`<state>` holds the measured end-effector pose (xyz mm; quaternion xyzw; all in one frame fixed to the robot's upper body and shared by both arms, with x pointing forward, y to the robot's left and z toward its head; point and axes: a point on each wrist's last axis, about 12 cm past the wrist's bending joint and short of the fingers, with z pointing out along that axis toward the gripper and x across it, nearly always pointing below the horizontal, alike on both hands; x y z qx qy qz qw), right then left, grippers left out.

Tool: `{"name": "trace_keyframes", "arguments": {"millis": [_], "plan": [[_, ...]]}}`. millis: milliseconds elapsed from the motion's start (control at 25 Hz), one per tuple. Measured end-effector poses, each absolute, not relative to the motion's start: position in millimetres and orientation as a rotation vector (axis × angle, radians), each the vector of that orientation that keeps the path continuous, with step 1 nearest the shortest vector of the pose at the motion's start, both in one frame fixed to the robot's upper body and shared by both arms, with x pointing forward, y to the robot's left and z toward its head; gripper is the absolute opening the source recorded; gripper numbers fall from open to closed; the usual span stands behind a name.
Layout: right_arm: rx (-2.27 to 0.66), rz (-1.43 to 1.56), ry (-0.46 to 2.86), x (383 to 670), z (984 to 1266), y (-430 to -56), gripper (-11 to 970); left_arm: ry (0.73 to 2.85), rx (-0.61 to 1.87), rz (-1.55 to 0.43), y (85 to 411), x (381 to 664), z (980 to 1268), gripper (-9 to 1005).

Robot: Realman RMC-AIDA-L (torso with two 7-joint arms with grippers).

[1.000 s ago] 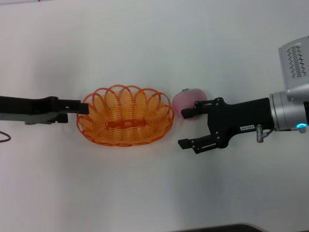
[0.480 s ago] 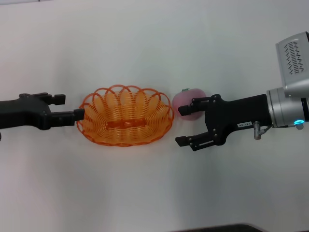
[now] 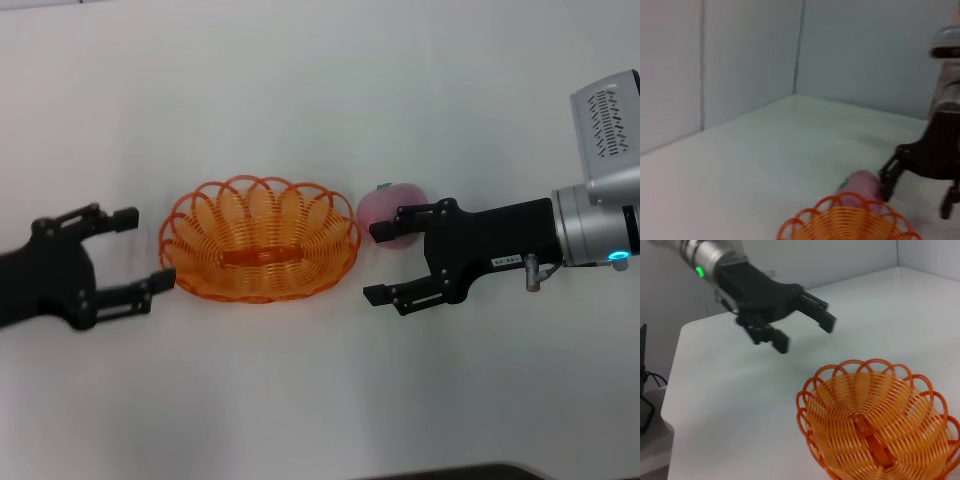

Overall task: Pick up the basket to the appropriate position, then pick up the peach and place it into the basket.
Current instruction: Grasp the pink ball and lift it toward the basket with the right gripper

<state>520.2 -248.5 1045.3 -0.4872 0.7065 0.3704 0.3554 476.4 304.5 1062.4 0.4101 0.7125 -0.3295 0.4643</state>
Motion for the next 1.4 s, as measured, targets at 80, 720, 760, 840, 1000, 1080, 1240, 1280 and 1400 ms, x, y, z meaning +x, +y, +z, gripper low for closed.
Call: {"name": "trace_keyframes", "arguments": {"millis": [80,720,760,840,1000,1080,1240,1280,1400], "plan": [[-1.258,0.959,1.826,519.7,1045.1,-248.7,862,1.706,1.001,-0.804,308.5,462.9,1058.4,842],[-1.262,0.959,1.825,515.4,1044.8,-254.4,858,1.771,0.991,-0.868,315.2,414.3,1030.0,838],[-1.262,0.96,1.821,514.3,1045.9,-256.5,858,1.771,0.991,-0.867,315.2,414.4,1029.9,838],[-1.26,0.967,1.808,512.4,1051.1,-261.5,858,1.77,0.992,-0.866,315.0,414.7,1029.9,838],[-1.231,0.965,1.831,512.1,1064.1,-273.5,857,1.759,0.989,-0.865,314.7,416.1,1031.3,837],[-1.216,0.972,1.846,512.9,1071.0,-277.7,856,1.756,0.99,-0.863,314.4,417.2,1031.8,837],[-1.21,0.958,1.881,517.7,1084.4,-283.3,855,1.755,0.992,-0.86,314.0,419.0,1032.0,836],[-1.211,0.951,1.894,519.0,1087.2,-284.3,855,1.754,0.992,-0.86,313.9,419.1,1032.1,836],[-1.227,0.938,1.952,524.3,1098.0,-285.7,854,1.753,0.993,-0.859,313.8,419.5,1032.2,835]]}}
